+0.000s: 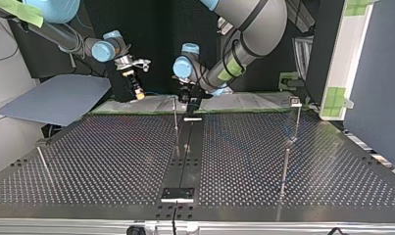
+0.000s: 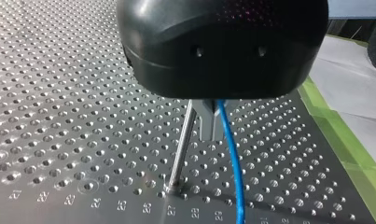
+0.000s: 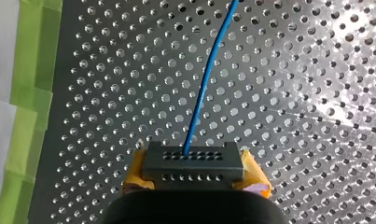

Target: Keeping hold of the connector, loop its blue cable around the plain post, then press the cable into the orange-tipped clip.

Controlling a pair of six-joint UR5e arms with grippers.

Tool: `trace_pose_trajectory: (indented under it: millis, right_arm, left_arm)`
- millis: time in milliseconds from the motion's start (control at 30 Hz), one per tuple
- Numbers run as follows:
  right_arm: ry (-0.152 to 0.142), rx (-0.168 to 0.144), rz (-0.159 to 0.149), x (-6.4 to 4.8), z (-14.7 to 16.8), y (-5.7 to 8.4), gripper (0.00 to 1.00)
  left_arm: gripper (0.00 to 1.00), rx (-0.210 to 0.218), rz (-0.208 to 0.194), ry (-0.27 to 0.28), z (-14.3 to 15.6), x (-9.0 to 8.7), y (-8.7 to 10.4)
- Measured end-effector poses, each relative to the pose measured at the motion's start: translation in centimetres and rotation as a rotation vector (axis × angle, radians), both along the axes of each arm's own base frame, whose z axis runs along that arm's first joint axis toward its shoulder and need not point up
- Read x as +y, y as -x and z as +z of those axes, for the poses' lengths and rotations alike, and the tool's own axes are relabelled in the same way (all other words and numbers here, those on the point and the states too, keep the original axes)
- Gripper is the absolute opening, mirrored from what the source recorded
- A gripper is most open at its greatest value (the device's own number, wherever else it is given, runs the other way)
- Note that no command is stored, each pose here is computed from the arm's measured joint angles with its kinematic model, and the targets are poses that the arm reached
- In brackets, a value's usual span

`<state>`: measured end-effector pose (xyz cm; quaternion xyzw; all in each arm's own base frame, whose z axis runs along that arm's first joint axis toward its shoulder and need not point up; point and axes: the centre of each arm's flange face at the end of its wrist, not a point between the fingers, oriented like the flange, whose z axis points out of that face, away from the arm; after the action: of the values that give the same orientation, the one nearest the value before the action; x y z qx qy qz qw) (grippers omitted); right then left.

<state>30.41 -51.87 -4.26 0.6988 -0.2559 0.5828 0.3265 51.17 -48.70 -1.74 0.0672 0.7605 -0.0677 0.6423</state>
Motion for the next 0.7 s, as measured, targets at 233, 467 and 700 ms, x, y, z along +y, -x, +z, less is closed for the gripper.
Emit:
trace_pose_trajectory:
  millis: [233, 467, 700]
  right_arm:
    - [0.010, -0.011, -0.001, -1.0, 0.5, -0.1, 0.00]
    - [0.015, -0.013, -0.001, -1.6, 0.8, -0.2, 0.00]
    - [0.030, -0.018, -0.004, -2.7, 1.3, -0.2, 0.00]
  left_arm:
    - [0.00, -0.001, -0.003, 0.009, 0.1, 0.4, -0.7]
    - [0.00, -0.007, -0.007, 0.019, 0.4, 0.7, -1.6]
    - [0.00, -0.012, -0.010, 0.033, 0.9, 0.7, -2.5]
